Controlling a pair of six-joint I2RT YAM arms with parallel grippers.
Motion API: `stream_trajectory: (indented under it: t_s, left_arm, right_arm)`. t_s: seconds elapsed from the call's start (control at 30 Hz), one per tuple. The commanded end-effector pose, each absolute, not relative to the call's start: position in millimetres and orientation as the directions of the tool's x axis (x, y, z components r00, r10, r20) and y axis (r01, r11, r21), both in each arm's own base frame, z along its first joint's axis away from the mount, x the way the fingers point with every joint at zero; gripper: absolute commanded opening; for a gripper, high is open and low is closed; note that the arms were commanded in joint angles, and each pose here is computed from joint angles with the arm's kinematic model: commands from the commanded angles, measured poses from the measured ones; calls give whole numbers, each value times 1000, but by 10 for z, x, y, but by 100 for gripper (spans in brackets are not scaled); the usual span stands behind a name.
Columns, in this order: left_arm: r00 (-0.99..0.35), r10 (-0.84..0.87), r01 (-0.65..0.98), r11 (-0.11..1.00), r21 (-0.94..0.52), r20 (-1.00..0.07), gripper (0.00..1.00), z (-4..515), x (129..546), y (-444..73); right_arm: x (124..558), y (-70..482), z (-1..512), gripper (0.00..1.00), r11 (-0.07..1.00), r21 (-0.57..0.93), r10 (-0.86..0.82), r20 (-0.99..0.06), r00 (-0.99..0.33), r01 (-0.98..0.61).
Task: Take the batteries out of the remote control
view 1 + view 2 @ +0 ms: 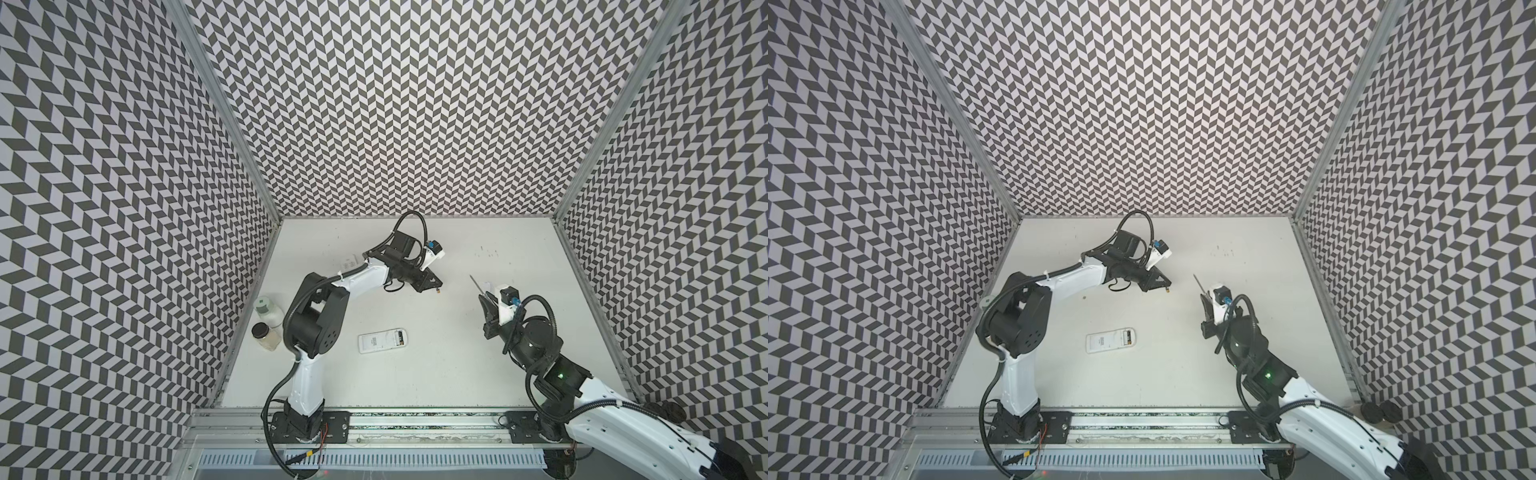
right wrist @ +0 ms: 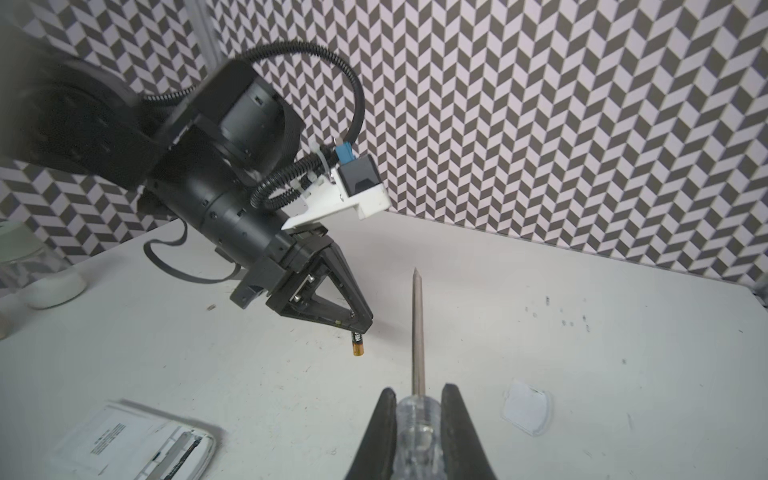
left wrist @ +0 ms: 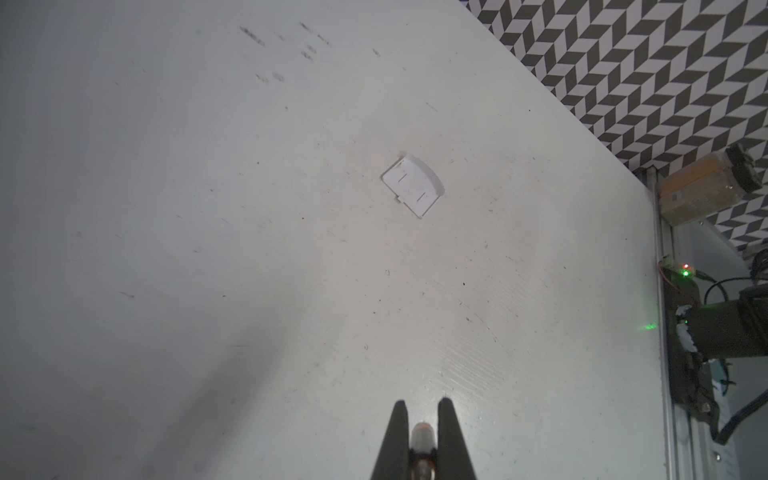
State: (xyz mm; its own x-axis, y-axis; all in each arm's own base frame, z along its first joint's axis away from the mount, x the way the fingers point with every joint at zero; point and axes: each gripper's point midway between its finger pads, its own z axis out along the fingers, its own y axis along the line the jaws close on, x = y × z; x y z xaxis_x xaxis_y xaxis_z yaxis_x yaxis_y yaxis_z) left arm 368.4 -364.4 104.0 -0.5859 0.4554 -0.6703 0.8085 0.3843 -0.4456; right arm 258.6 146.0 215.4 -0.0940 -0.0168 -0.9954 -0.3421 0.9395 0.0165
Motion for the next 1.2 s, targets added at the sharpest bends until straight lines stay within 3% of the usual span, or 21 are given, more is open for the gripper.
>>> stream_trajectory:
  t_s: [0.0,0.4,0.6,0.87,1.17]
  left_arm:
    - [-692,407,721,389,-573,-596,3,1040,3650,-3721]
    - [-772,372,634,511,-581,-516,3,689,3769,-3675]
    - [-815,312,559,646,-520,-489,10,509,3949,-3505]
    - [-857,249,485,685,-544,-450,10,374,3999,-3364]
    - [-881,240,450,695,-561,-408,19,210,4028,-3275]
  right_arm:
    - [2564,1179,2172,0,971,83,72,-996,-57,-224]
    - [2540,1197,2147,0,966,84,72,-996,-58,-243]
    - [2528,1409,2005,0,936,80,50,-994,-95,-342]
    - [2579,2038,1683,0,822,87,-80,-961,-266,-563]
    - [2783,2229,1202,0,796,237,-99,-857,-506,-557]
